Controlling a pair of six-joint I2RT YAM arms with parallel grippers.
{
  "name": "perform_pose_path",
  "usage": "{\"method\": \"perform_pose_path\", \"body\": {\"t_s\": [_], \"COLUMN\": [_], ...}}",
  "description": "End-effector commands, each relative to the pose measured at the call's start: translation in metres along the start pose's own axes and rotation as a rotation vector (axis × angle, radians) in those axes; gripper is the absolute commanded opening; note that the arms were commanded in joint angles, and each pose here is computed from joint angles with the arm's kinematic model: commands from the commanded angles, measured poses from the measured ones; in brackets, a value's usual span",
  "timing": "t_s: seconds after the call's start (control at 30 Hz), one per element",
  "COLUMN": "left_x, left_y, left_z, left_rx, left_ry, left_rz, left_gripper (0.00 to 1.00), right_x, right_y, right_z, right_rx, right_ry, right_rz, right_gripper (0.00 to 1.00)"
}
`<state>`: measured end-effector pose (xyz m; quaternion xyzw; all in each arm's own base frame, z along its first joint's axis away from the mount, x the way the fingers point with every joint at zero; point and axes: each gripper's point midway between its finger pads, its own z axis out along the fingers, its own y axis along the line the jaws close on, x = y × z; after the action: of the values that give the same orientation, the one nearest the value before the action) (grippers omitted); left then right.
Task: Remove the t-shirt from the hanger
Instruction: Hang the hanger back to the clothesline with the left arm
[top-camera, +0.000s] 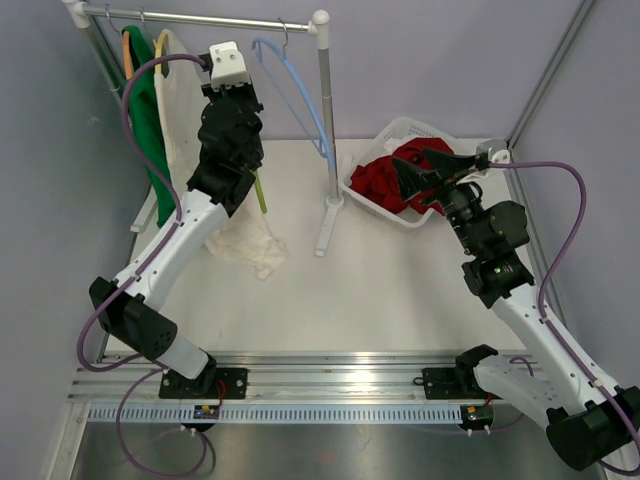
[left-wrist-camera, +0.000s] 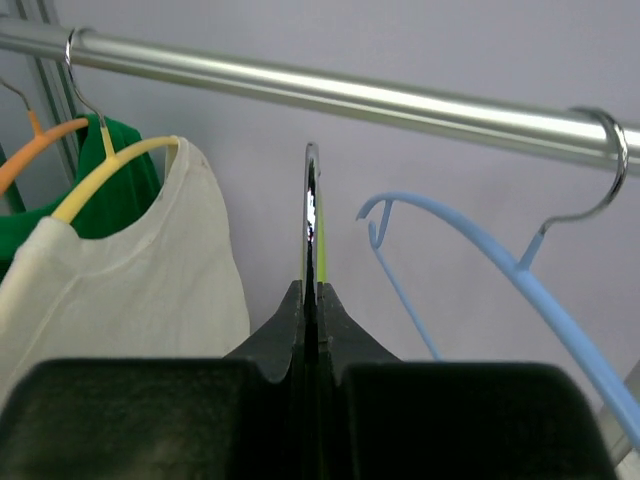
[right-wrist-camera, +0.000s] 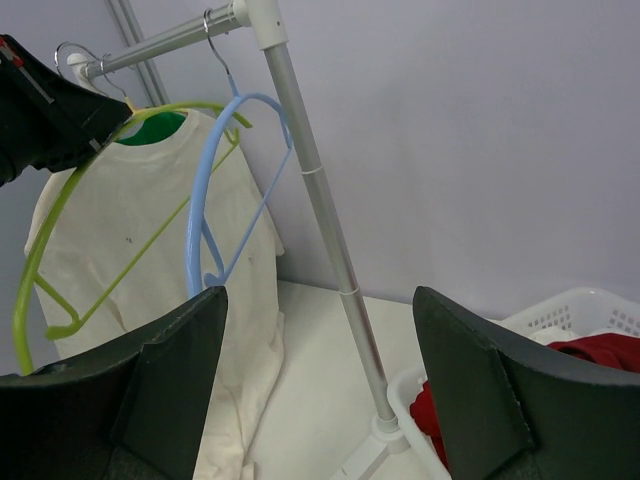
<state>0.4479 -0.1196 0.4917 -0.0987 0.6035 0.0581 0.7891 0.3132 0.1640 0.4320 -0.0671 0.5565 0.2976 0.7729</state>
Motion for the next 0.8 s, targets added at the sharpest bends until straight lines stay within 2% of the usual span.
{"method": "perform_pose_path", "body": {"t_s": [0.0,0.37,0.63,0.77], "left_x": [-0.063,-0.052,-0.062,-0.046], "left_y": [0.002,-0.02,-0.032,-0.044], "left_z": [0.011,0.05,0.065,0.075], "left_rx": [0.008,0.242,0.279,0.304], "left_ry": [-0.171,-0.141,-0.157,-0.115], "left_rz": [-0.108,-0.102,-0.081,-0.058], "left_gripper": [0.0,0.0,0.0,0.0], "right_x": [-0.01,-0.023,-0.029,-0.03], "right_y": [0.002,0.006,0.005,0.003], "right_z": [-0.004,-0.018,-0.026,-0.029], "right_rx": [0.004,-0.008,0.006,0.017], "right_ry": [-0.02,-0.06,-0.078,-0.084], "right_rz": [-0.016,-0.019,-0.03,-0.036], "right_gripper": [0.83,0.84,0.84,0.85]}}
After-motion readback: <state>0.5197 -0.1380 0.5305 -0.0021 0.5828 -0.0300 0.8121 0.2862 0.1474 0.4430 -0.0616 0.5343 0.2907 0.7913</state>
